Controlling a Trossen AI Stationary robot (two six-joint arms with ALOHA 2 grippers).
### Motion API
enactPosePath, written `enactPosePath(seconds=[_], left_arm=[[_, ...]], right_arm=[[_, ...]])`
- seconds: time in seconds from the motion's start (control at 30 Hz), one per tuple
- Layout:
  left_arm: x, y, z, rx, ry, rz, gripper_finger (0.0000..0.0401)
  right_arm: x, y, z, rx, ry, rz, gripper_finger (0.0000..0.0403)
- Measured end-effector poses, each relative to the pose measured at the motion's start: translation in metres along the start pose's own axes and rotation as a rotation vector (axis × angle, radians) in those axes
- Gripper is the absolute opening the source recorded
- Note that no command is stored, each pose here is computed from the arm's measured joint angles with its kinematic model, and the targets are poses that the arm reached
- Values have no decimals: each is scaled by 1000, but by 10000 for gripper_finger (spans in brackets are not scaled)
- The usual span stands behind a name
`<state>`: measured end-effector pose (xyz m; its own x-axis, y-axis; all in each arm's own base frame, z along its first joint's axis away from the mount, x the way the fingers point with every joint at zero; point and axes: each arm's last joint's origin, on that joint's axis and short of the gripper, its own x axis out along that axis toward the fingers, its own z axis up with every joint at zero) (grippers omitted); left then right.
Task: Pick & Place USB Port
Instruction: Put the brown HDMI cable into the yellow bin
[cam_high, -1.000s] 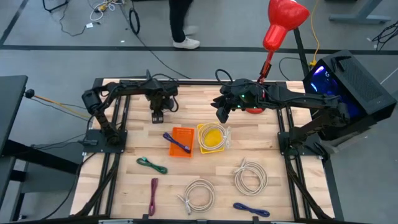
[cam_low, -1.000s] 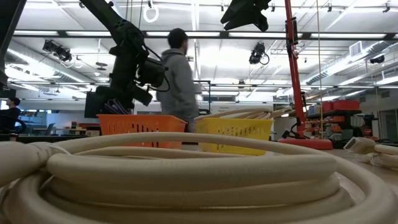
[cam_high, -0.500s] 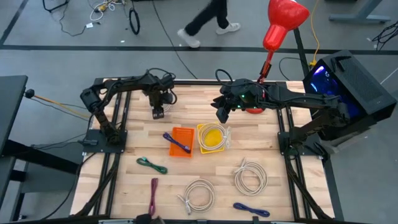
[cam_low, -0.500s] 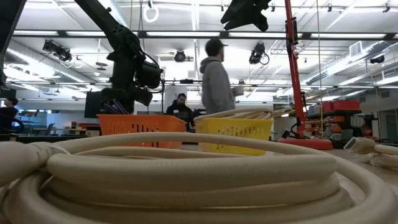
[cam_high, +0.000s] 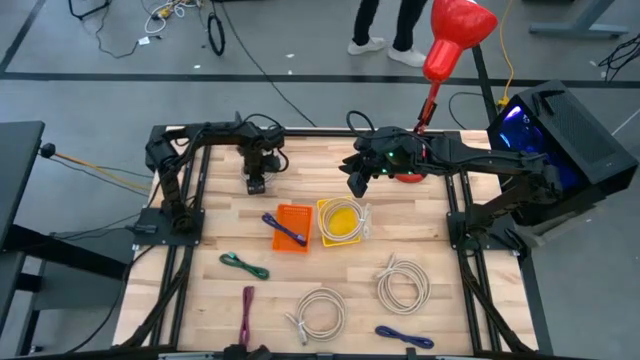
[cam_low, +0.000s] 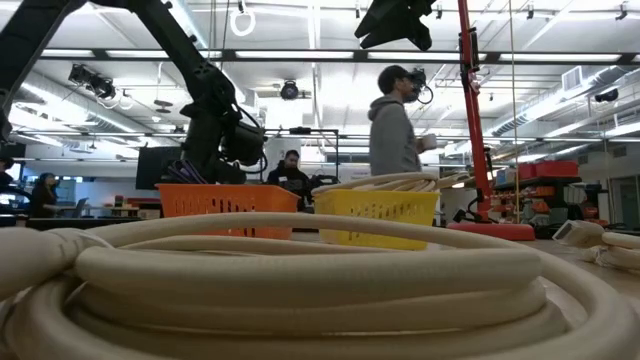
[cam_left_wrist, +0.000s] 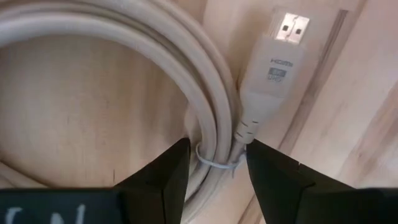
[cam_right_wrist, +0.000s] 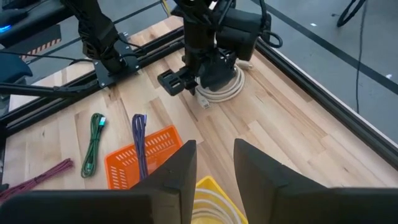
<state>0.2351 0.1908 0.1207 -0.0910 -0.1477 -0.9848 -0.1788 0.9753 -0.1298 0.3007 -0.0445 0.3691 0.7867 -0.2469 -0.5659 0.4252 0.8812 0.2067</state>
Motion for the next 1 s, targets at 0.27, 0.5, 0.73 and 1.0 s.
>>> enactPosePath(seconds=[0.27, 0.5, 0.73, 1.0], left_arm=[[1, 0, 0, 31, 13, 4, 48], [-9, -1, 4, 31, 13, 31, 48], [-37, -10, 0, 44, 10, 110, 42], [-72, -30, -20, -12, -1, 137, 42]], right_arm=[[0, 0, 0, 0, -1, -2, 110], [0, 0, 0, -3, -1, -2, 110], [0, -1, 0, -20, -9, -25, 110], [0, -4, 2, -48, -20, -61, 110]])
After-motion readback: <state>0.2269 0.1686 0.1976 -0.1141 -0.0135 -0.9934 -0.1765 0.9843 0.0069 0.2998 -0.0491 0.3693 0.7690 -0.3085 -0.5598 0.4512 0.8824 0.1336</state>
